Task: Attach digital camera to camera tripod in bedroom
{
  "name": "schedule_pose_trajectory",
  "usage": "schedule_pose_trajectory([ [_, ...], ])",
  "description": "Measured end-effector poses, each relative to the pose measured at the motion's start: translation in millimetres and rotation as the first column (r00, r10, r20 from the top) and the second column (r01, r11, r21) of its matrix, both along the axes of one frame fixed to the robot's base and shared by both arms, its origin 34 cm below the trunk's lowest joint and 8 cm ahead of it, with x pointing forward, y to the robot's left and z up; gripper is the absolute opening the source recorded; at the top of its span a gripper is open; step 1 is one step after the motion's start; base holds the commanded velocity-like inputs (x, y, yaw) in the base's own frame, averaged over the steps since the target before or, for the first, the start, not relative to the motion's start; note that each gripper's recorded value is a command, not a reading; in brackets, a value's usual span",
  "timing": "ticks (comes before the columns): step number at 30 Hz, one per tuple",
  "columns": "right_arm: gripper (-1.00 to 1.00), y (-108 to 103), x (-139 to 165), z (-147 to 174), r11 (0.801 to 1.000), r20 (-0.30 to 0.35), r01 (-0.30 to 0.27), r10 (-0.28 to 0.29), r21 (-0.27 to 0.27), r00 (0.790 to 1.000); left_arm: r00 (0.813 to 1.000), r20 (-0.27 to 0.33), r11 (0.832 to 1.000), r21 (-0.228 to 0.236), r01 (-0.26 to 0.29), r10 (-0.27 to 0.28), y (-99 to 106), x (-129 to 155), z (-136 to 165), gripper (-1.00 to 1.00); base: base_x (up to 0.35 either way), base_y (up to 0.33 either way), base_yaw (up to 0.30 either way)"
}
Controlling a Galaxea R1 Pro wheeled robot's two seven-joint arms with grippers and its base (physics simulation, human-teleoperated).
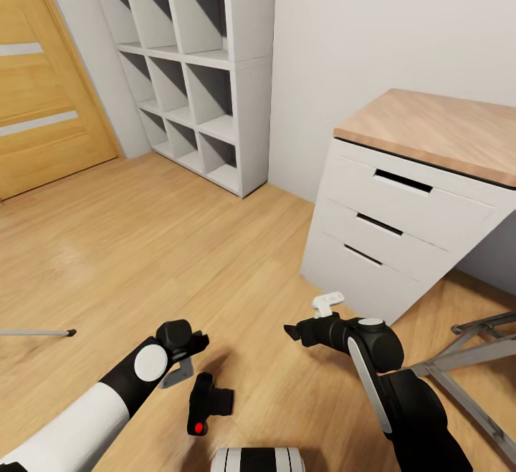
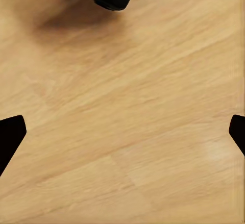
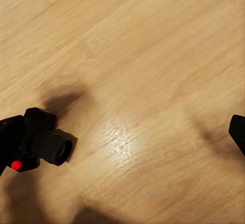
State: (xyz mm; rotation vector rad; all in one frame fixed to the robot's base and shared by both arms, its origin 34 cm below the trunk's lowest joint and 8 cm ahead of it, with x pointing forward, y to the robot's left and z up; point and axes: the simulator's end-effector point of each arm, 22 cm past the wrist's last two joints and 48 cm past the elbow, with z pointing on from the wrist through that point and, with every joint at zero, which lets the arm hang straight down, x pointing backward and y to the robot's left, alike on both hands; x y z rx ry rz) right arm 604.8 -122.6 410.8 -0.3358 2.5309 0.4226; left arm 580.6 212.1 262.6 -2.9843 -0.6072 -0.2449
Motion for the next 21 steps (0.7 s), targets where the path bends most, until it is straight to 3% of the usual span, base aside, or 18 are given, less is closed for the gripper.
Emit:
schedule_pose_trajectory([
  [4,1.0,0.1,-0.3,-0.3,1.0,-0.001,-0.001,0.001,0.0,1.0,1.0,-0.003,1.0,0.014,-0.017,0.017,5.6,0.5,1.2,1.0,0.0,0.0,0.0],
  [9,1.0,0.2,-0.5,-0.5,1.0,-0.001,-0.001,0.001,0.0,1.0,0.989,-0.042,0.99,0.019,-0.143,0.144,19.0,1.1,9.6,1.0,0.0,0.0,0.0],
  [10,1.0,0.4,-0.5,-0.5,1.0,-0.002,-0.002,0.002,0.0,1.0,0.977,-0.064,0.979,0.005,-0.205,0.205,23.7,1.9,13.7,1.0,0.0,0.0,0.0],
  [12,1.0,0.3,-0.6,-0.6,1.0,-0.002,-0.002,0.002,0.0,1.0,0.965,-0.092,0.969,-0.019,-0.248,0.245,24.1,2.2,17.1,1.0,0.0,0.0,0.0],
  [14,1.0,0.3,-0.6,-0.6,1.0,-0.002,-0.002,0.002,0.0,1.0,0.961,-0.109,0.965,-0.034,-0.26,0.255,22.5,1.3,18.3,1.0,0.0,0.0,0.0],
  [19,1.0,0.6,-0.6,-0.6,1.0,-0.002,-0.002,0.002,0.0,1.0,0.945,-0.176,0.945,-0.133,-0.299,0.274,3.1,3.6,26.8,1.0,0.0,0.0,0.0],
  [21,1.0,0.6,-0.6,-0.7,1.0,-0.002,-0.002,0.002,0.0,1.0,0.944,-0.183,0.941,-0.149,-0.304,0.276,-0.1,4.3,28.3,1.0,0.0,0.0,0.0],
])
